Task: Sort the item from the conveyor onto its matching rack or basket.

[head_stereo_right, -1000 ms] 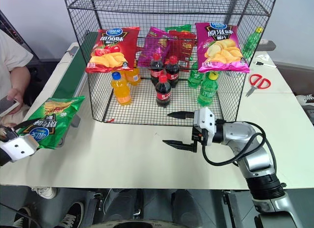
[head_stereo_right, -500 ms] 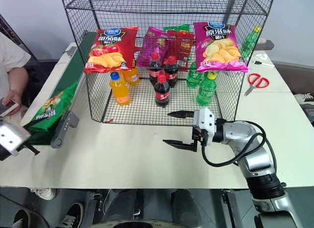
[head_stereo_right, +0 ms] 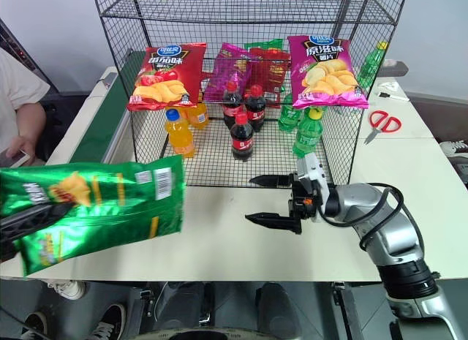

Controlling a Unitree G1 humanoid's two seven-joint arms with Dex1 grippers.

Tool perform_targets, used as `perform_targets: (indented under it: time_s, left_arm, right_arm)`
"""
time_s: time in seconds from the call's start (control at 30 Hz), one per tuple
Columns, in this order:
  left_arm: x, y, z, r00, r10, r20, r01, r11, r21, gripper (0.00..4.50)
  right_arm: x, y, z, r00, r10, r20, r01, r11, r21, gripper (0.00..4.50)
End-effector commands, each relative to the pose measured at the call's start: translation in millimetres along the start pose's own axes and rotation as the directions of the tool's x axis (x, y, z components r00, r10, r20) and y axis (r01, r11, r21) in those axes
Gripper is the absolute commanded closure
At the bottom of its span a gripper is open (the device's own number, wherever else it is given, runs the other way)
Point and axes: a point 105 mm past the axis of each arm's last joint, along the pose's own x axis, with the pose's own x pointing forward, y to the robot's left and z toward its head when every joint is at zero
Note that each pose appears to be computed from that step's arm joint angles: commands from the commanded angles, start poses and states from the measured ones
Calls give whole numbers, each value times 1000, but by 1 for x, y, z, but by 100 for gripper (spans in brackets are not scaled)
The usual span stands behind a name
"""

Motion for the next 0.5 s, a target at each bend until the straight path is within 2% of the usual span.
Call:
perform_targets:
  time_s: [0.03, 0.23, 0.5]
  left_arm:
    - [24, -9, -4, 992, -126, 18, 127, 989, -72, 443]
    - [50, -8, 0, 957, -284, 67, 291, 945, -153, 443]
    - [76, 6, 2, 919, -371, 132, 390, 906, -168, 443]
  right_arm:
    - [2, 6, 19, 996, 27, 86, -34, 996, 81, 0]
    - [-1, 1, 34, 982, 33, 184, -69, 979, 191, 0]
    - [11, 32, 50, 950, 187, 250, -245, 943, 226, 0]
